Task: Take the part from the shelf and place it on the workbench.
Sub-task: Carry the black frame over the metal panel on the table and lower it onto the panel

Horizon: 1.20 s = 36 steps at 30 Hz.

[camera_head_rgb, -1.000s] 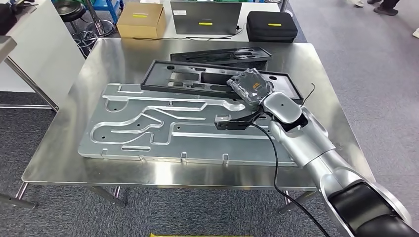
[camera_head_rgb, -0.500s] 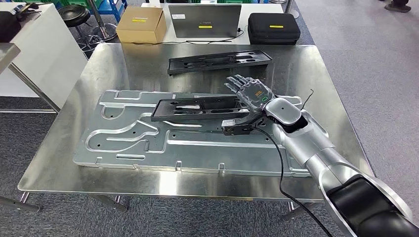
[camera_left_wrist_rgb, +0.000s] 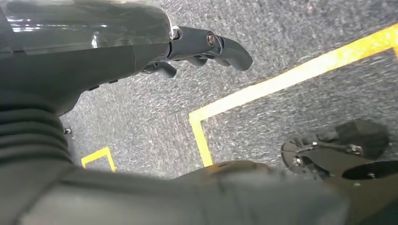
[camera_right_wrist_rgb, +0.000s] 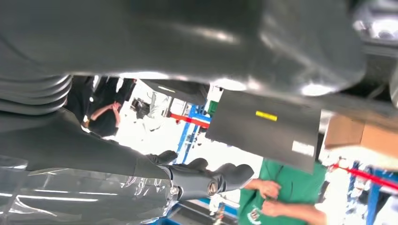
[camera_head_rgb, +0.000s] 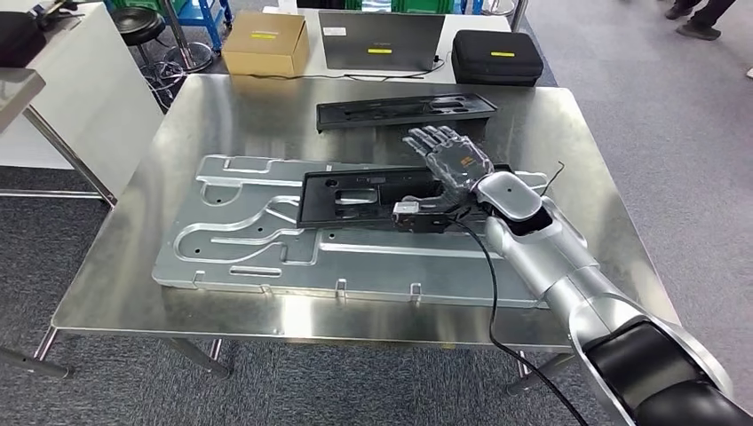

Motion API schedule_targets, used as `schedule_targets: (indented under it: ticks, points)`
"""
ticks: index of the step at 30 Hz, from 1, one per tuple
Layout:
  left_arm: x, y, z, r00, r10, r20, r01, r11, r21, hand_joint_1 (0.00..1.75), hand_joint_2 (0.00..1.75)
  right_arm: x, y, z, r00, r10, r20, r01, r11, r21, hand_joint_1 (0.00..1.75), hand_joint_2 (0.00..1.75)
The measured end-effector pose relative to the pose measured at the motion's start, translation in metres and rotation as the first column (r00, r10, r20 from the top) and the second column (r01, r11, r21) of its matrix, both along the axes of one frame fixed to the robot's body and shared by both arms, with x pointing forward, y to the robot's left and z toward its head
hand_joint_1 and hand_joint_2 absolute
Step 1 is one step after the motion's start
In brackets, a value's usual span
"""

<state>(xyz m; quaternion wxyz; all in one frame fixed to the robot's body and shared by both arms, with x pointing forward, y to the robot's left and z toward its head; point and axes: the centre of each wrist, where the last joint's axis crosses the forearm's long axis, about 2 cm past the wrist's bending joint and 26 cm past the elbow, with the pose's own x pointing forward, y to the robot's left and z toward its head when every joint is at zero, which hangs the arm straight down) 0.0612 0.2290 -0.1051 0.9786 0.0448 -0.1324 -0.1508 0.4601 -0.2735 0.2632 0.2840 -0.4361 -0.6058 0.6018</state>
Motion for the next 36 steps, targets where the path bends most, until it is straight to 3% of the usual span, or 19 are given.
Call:
schedule_targets:
  ticks: [8,12,16,23,29,36]
  points:
    - [-0.006,0.0,-0.001,1.0,0.012,-0.013,-0.012,1.0,-0.005,0.0,0.0,-0.002,0.007,0.024,0.996,-0.061,0.072,0.05,0.988,0.146,0.0,0.0]
    - [-0.009,0.001,-0.001,1.0,0.015,-0.019,-0.015,1.0,-0.009,0.0,0.0,-0.004,-0.002,0.037,0.988,-0.109,0.11,0.081,0.971,0.227,0.0,0.0]
    - [-0.013,0.001,-0.002,1.0,0.017,-0.024,-0.018,1.0,-0.013,0.0,0.0,-0.013,-0.019,0.034,0.977,-0.164,0.136,0.116,0.944,0.308,0.0,0.0]
    - [-0.013,0.005,-0.002,1.0,0.017,-0.017,-0.017,1.0,-0.007,0.0,0.0,-0.057,-0.066,-0.007,0.931,-0.33,0.155,0.23,0.861,0.453,0.0,0.0]
    - [-0.012,0.007,-0.002,1.0,0.026,-0.012,-0.026,1.0,-0.002,0.0,0.0,-0.122,-0.107,-0.054,0.856,-0.491,0.163,0.338,0.769,0.542,0.0,0.0]
    - [-0.012,0.007,-0.002,0.999,0.049,-0.017,-0.049,0.999,0.001,0.0,0.0,-0.203,-0.11,-0.115,0.791,-0.611,0.041,0.449,0.625,0.639,0.0,0.0]
